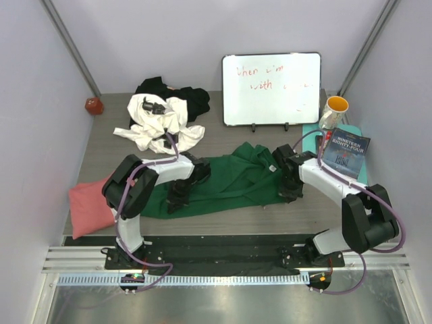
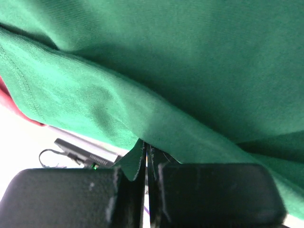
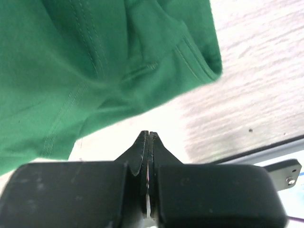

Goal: Fold and stack the t-shirts

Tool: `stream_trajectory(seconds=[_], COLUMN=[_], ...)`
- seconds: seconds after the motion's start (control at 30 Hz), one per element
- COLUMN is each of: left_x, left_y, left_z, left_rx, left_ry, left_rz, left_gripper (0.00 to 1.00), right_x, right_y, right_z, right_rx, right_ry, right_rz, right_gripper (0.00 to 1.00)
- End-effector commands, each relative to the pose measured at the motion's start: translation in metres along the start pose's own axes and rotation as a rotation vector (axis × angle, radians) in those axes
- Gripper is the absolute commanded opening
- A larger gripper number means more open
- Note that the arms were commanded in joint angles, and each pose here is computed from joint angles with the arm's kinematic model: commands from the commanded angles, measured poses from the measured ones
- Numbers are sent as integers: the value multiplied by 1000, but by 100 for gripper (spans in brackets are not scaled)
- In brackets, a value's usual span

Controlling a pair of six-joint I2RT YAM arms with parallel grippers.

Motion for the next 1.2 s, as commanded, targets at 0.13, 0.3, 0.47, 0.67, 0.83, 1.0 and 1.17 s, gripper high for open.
stream_trajectory(seconds=[0.13,0.3,0.47,0.67,0.83,1.0,1.17], left_x=[-24,-22,1,30,48,51,48], left_y=[-10,-11,0,6,14,20,21], left_z=[-11,-10,16,75,109,102,88], left_rx=[-47,-49,-16,-103,-125,-114,-99], left_ry=[37,33,-72,-217,-309,-296,-266], left_rz=[35,17,36,112,168,185,179], left_gripper=[0,0,2,14,15,15,15], right_x=[-16,12,67,131,181,210,230], right_y=[8,17,32,87,134,176,198], right_z=[37,82,122,125,100,71,50], right_rx=[76,177,181,222,213,284,295], right_ry=[-35,-185,-339,-420,-437,-403,-399], right_rz=[-67,-117,-51,110,224,327,360], right_gripper=[1,3,19,31,34,37,50])
Point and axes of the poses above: each gripper's point midway between its finger pads, its own z axis back along the fingers, its own y axis along the line the jaws close on, x = y × z, the point moved 2 cm from there along z, back along the fingers, and after that the axes turned 1 degree about z, right-handed, at the moved point
